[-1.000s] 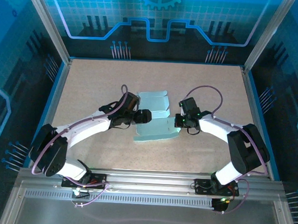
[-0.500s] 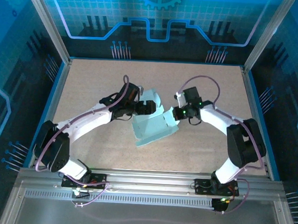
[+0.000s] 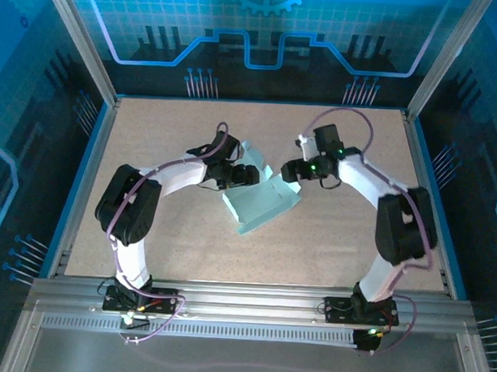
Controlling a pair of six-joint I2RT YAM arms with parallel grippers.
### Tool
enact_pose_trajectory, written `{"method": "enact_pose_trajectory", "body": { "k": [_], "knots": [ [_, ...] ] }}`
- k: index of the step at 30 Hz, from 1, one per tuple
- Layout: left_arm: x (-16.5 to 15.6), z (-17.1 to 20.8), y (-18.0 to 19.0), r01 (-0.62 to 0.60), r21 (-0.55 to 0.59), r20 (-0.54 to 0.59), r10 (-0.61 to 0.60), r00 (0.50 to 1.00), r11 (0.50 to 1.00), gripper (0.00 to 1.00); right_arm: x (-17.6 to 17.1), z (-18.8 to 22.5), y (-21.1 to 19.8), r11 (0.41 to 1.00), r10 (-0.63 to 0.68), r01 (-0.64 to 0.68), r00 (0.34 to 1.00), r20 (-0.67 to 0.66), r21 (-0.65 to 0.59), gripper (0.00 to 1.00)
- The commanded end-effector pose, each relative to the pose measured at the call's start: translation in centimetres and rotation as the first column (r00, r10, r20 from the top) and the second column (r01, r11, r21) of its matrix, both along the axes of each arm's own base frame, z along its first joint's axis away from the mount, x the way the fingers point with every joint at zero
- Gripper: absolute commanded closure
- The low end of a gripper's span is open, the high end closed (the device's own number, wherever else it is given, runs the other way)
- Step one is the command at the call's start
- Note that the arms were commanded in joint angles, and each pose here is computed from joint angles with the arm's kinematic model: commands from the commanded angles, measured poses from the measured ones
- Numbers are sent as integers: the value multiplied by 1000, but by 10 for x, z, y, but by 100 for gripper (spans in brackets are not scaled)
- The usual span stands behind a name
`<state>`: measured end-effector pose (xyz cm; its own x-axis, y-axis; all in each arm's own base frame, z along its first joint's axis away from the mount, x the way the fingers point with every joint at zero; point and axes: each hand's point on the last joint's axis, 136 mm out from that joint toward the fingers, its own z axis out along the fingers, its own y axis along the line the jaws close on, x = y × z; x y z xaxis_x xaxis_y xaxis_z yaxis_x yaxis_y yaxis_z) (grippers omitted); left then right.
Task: Fold the paper box
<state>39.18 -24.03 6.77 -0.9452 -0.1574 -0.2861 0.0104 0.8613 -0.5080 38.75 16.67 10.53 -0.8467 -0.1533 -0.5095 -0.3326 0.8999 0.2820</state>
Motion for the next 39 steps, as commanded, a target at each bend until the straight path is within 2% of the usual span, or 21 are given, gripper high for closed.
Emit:
{"method": "enact_pose_trajectory", "body": {
  "k": [1,5,7,10,13,19,27,32,39],
  "knots": [
    [13,8,-3,22,-41,16,-21,1000,999,28,-16,17,-6,953,-285,280,958,29,111,16],
    [9,-3,0,16,-47,-12,-17,1000,999,31,-56,5,8,906,-400,390,916,33,164,19],
    [6,-9,0,15,-52,-27,-16,1000,999,31,-74,-1,19,873,-439,425,899,7,240,21],
    [3,-16,1,10,-50,-43,-12,999,999,31,-92,-9,26,836,-484,473,874,-32,279,23],
    [0,-22,2,0,-52,-55,-3,998,999,31,-102,-13,31,817,-495,487,867,-57,307,32],
    [-6,-34,2,-21,-68,-90,15,996,998,31,-104,-31,40,802,-496,506,860,-117,317,48],
    [-15,-41,5,-38,-69,-113,30,993,997,30,-95,-52,68,797,-461,499,867,-191,341,59],
    [-23,-41,8,-49,-79,-119,40,992,996,30,-88,-63,74,796,-457,503,864,-210,337,70],
    [-40,-34,9,-67,-115,-123,53,991,991,30,-78,-69,57,828,-454,493,869,-196,267,98]
  ]
}}
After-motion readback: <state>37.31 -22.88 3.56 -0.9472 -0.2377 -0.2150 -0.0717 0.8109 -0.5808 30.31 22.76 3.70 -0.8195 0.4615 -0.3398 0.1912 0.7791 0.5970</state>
